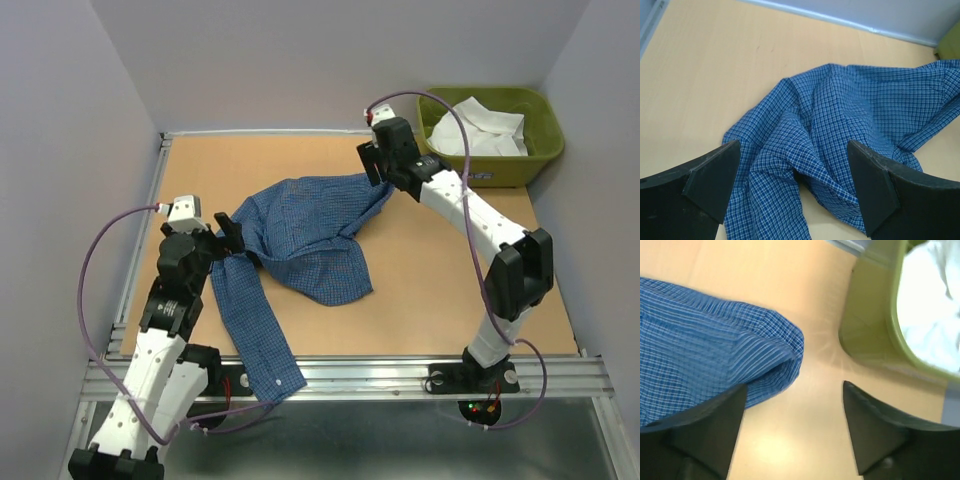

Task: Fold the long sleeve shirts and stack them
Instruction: Flatten the shirt out

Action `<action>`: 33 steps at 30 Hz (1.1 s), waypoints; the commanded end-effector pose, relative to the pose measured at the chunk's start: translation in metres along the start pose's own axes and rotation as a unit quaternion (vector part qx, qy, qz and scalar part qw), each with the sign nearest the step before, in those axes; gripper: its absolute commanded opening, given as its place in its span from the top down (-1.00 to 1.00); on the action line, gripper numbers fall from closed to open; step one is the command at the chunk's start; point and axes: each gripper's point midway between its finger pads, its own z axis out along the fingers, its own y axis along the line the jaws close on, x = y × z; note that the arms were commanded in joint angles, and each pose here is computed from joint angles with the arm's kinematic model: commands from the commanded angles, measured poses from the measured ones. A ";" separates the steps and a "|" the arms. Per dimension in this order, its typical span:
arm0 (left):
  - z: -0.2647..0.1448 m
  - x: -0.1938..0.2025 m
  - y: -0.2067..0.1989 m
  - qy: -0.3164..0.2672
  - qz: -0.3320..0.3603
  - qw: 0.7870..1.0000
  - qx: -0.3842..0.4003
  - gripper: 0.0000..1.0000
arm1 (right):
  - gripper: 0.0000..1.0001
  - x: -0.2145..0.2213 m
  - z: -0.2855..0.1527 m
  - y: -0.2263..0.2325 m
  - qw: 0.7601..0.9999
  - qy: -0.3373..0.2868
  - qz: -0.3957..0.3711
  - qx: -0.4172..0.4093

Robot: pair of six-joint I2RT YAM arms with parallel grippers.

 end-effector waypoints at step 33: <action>0.105 0.129 0.109 0.266 -0.188 0.929 -0.175 -0.84 | -0.98 0.113 -0.142 0.142 0.915 0.062 0.072 -0.391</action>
